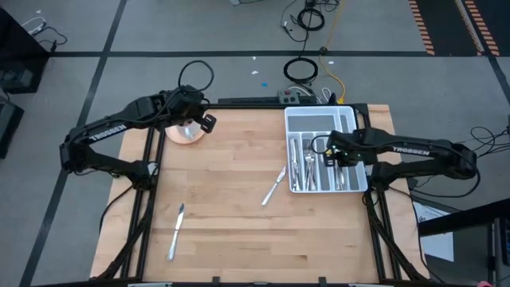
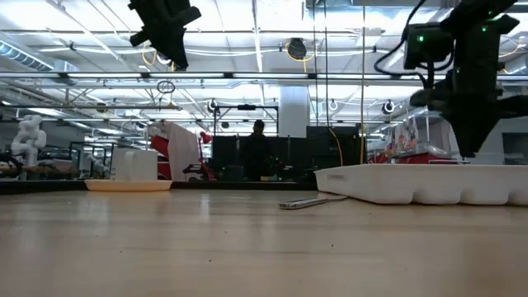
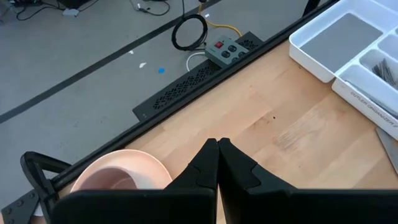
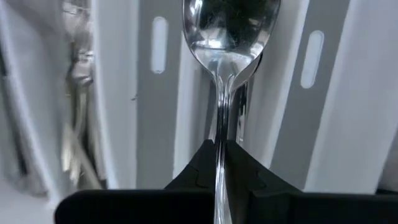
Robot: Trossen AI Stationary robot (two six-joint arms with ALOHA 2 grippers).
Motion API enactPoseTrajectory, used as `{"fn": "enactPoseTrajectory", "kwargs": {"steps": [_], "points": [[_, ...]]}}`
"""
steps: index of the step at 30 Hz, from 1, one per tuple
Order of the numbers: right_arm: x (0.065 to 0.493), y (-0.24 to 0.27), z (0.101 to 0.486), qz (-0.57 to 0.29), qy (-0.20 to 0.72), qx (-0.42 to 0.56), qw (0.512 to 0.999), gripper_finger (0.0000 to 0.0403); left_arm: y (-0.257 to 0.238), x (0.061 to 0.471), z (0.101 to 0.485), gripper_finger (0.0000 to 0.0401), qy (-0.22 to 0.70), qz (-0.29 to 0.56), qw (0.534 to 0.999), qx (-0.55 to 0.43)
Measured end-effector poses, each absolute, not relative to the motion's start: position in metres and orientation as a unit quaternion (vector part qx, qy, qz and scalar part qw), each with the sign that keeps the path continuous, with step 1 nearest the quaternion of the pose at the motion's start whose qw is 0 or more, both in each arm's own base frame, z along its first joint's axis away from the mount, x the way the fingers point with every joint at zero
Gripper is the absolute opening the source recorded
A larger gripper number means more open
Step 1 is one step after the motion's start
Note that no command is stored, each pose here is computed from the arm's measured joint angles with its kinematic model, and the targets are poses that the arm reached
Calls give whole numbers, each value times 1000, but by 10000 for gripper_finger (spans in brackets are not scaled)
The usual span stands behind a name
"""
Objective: Sort silverware
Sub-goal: Put the silver spoon into the silverware rack, then put the silver table knife into the silverware rack
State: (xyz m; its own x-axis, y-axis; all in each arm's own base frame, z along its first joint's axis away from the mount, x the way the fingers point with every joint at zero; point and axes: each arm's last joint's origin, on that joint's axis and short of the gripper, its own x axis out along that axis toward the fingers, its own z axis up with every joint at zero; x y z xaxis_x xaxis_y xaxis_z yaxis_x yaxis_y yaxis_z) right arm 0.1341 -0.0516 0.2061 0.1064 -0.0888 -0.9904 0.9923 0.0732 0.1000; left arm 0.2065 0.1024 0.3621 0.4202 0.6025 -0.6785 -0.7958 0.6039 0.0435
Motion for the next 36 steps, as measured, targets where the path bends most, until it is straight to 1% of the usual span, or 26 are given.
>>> {"fn": "enactPoseTrajectory", "kwargs": {"steps": [5,8,12,15,19,23,26,30,33,36], "points": [[138,-53,186,-473,461,491,568,0,106,215,356,5,347,416,828,-146],[138,-53,177,-477,463,493,561,0,108,222,349,5,361,410,824,-149],[137,-54,173,-500,458,484,554,0,111,228,342,5,377,408,818,-149],[137,-55,174,-512,450,470,561,5,110,230,341,5,380,390,823,-162],[137,-56,174,-519,445,469,560,44,110,230,341,5,368,390,821,-196],[137,-56,174,-519,444,470,559,93,107,231,341,5,363,390,820,-208],[137,-56,174,-518,445,471,559,119,103,234,341,5,362,377,826,-211],[137,-55,176,-514,442,471,565,136,89,241,342,5,360,335,841,-225],[141,-57,188,-496,433,465,591,138,72,252,346,5,338,287,868,-223],[146,-59,204,-486,423,457,613,139,59,263,354,5,289,258,890,-240]]}}
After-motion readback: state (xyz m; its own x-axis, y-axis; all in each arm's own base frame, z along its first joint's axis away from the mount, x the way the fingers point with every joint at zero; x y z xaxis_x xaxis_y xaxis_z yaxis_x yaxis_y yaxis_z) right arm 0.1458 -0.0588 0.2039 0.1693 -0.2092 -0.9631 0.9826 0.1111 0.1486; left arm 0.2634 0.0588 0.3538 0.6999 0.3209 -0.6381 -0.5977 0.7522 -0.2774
